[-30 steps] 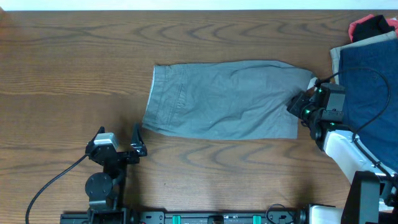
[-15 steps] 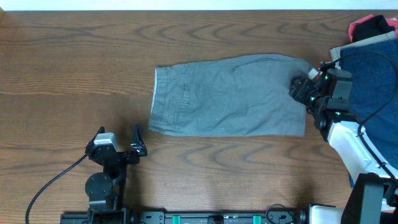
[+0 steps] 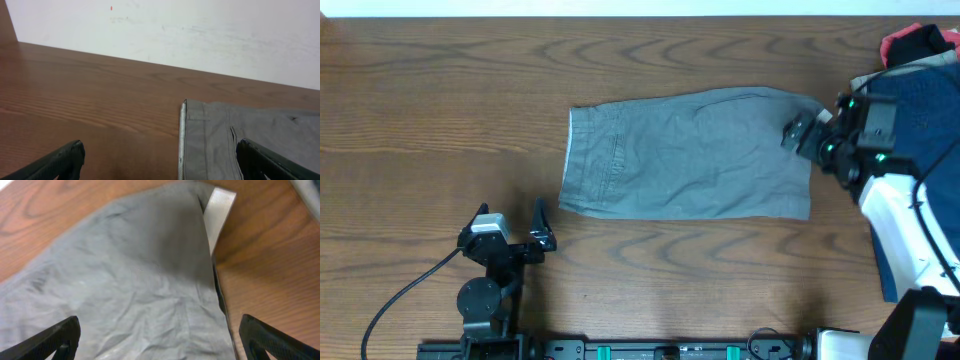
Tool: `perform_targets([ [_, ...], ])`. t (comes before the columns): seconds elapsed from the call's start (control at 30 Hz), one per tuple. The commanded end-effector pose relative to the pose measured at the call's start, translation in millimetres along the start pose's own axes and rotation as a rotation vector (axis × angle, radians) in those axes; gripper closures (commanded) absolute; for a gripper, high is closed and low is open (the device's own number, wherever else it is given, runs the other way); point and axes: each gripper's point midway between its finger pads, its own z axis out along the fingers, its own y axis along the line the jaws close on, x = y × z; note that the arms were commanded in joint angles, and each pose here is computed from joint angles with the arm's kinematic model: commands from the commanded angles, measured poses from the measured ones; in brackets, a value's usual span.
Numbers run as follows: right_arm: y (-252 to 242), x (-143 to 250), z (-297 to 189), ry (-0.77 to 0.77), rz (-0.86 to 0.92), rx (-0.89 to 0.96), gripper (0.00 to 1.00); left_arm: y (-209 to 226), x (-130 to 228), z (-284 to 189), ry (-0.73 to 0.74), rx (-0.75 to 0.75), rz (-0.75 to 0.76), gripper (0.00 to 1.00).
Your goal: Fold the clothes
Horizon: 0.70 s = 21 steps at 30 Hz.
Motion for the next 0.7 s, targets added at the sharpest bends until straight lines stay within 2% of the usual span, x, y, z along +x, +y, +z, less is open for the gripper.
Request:
perform_targets([
  [0.0, 8.3, -28.3, -18.0, -0.035, -0.033, -0.002, 0.01, -0.1, 15.9, 0.8, 0.051, 0.006, 0.004, 0.02],
  [0.17, 7.4, -38.4, -32.6, -0.025, -0.041, 0.017, 0.01, -0.1, 15.9, 0.8, 0.051, 0.006, 0.004, 0.02],
  [0.43, -18.2, -89.9, -48.2, -0.187, -0.005, 0.037, 0.01, 0.0, 15.9, 0.8, 0.05, 0.006, 0.004, 0.02],
  [0.67, -25.6, -88.3, -48.8, -0.177, 0.01, 0.05, 0.01, -0.2, 16.0, 0.8, 0.051, 0.007, 0.004, 0.02],
])
